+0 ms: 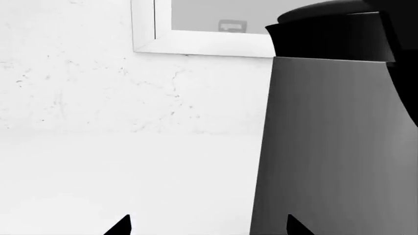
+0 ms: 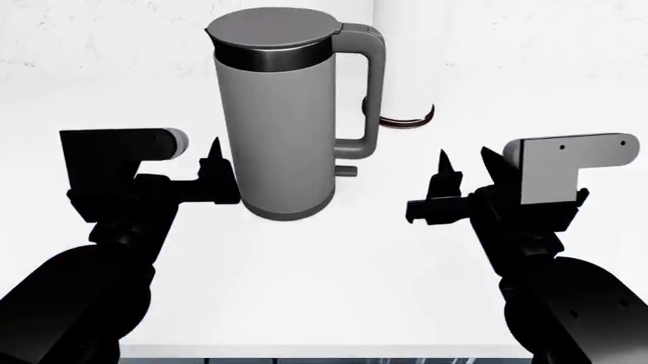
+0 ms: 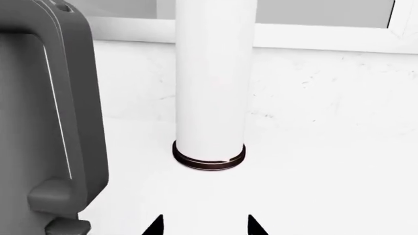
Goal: Press down the lever to turn on the electric kettle.
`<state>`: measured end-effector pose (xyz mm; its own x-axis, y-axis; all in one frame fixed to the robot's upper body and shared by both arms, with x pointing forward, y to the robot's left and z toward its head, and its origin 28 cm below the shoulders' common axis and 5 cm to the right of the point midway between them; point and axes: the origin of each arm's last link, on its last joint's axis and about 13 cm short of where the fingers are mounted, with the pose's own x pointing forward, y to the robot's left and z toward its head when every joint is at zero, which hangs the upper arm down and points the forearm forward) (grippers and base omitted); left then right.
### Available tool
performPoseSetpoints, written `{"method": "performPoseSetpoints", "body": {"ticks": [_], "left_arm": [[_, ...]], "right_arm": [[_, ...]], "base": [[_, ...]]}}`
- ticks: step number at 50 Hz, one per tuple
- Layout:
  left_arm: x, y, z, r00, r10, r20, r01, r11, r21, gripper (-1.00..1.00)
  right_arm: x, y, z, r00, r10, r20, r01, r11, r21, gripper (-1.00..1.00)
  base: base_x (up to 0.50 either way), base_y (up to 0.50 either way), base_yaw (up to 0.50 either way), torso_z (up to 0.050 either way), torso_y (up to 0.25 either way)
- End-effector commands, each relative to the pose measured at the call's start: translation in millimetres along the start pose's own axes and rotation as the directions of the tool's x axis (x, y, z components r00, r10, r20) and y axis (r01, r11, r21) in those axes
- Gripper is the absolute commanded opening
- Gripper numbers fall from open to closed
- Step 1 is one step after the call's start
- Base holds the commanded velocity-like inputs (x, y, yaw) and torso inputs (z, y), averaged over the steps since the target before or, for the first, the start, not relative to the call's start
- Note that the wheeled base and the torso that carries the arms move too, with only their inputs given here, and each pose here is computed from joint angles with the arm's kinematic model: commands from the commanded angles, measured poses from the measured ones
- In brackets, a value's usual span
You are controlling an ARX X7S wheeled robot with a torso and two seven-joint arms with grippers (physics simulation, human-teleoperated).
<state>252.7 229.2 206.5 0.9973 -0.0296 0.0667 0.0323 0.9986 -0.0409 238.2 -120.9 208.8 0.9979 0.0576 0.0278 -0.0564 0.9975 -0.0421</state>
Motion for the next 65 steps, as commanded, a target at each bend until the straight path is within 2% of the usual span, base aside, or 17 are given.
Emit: {"method": "performPoseSetpoints", "body": {"ticks": [1,9,16,18,19,22,29,35,42,65], "left_arm": [[-1,0.5,0,1.0,-0.001,-0.001,0.001,1.0,-0.001,1.0],[0,0.1,0,1.0,-0.001,0.0,0.001,1.0,0.0,1.0],[0,-0.2,0,1.0,-0.001,0.0,0.001,1.0,0.0,1.0],[0,-0.4,1,1.0,-0.001,0.001,0.001,1.0,-0.001,1.0],[0,-0.5,1,1.0,-0.001,0.001,0.001,1.0,-0.001,1.0],[1,-0.9,1,1.0,-0.002,0.0,0.002,1.0,-0.001,1.0],[1,-0.6,1,1.0,-0.001,0.001,0.001,1.0,-0.002,1.0],[1,-0.6,2,1.0,0.0,0.001,0.0,1.0,-0.002,1.0],[1,-0.3,2,1.0,0.001,0.002,-0.001,1.0,-0.002,1.0],[0,1.0,1,1.0,0.003,0.004,-0.003,1.0,-0.001,1.0]], "right_arm": [[-1,1.2,1,1.0,0.015,-0.014,-0.015,1.0,0.005,-1.0],[-5,3.2,8,0.999,0.041,-0.014,-0.041,0.999,0.003,-1.0],[-11,7.5,23,0.988,0.144,-0.046,-0.142,0.989,0.048,-1.0],[-11,4.2,32,0.993,0.101,-0.068,-0.097,0.994,0.056,-1.0],[-12,4.9,37,0.991,0.114,-0.074,-0.109,0.992,0.058,-1.0],[-21,9.3,48,0.964,0.249,-0.092,-0.24,0.966,0.097,-1.0],[-22,15.6,48,0.922,0.373,-0.105,-0.36,0.925,0.121,-1.0],[-18,18.6,46,0.897,0.429,-0.108,-0.416,0.901,0.124,-1.0],[-11,20.3,42,0.885,0.45,-0.119,-0.436,0.891,0.123,-1.0],[10,23.1,17,0.883,0.433,-0.18,-0.419,0.901,0.111,-1.0]], "base": [[0.0,0.0,0.0,0.0,0.0],[0.0,0.0,0.0,0.0,0.0],[0.0,0.0,0.0,0.0,0.0],[0.0,0.0,0.0,0.0,0.0],[0.0,0.0,0.0,0.0,0.0],[0.0,0.0,0.0,0.0,0.0],[0.0,0.0,0.0,0.0,0.0],[0.0,0.0,0.0,0.0,0.0],[0.0,0.0,0.0,0.0,0.0],[0.0,0.0,0.0,0.0,0.0]]}}
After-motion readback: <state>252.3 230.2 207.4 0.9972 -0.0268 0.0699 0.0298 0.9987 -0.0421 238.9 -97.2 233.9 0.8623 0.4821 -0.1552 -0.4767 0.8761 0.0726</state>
